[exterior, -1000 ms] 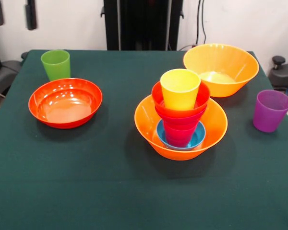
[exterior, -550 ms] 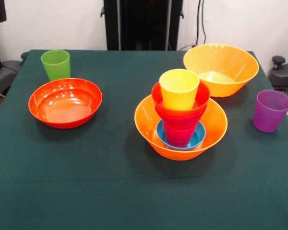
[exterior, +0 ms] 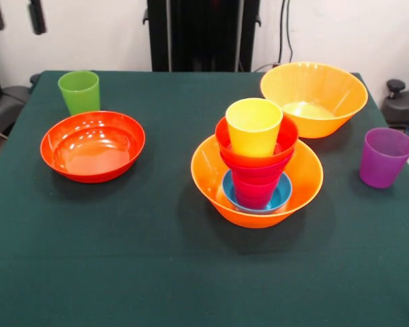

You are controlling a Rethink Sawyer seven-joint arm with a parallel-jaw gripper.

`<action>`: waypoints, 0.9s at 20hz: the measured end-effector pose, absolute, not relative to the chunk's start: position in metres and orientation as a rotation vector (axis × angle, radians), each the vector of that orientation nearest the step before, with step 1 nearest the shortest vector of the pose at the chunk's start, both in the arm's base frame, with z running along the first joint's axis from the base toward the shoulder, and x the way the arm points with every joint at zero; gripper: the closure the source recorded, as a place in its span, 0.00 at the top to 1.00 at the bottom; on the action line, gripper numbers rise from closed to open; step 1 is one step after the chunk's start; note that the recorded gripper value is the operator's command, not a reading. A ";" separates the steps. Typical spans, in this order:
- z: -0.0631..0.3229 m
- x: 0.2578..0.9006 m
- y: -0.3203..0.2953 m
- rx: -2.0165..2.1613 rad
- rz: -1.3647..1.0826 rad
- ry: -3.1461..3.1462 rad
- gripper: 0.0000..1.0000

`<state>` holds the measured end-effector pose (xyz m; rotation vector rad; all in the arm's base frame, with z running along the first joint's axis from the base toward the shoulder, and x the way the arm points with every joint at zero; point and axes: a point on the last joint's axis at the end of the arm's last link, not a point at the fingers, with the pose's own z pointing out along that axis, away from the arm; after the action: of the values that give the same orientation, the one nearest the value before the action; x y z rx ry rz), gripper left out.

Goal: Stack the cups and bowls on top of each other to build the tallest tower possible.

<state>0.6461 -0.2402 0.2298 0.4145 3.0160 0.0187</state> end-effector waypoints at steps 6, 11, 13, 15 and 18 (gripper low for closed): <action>0.206 0.623 -0.216 0.350 0.061 3.081 1.00; 0.183 0.605 -0.193 0.274 0.079 3.101 1.00; 0.173 0.598 -0.187 0.246 0.080 3.103 1.00; 0.167 0.594 -0.183 0.227 0.077 3.101 1.00; 0.152 0.584 -0.177 0.177 0.061 3.093 1.00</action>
<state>0.5836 -0.1769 0.1521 0.1771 3.0926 0.0609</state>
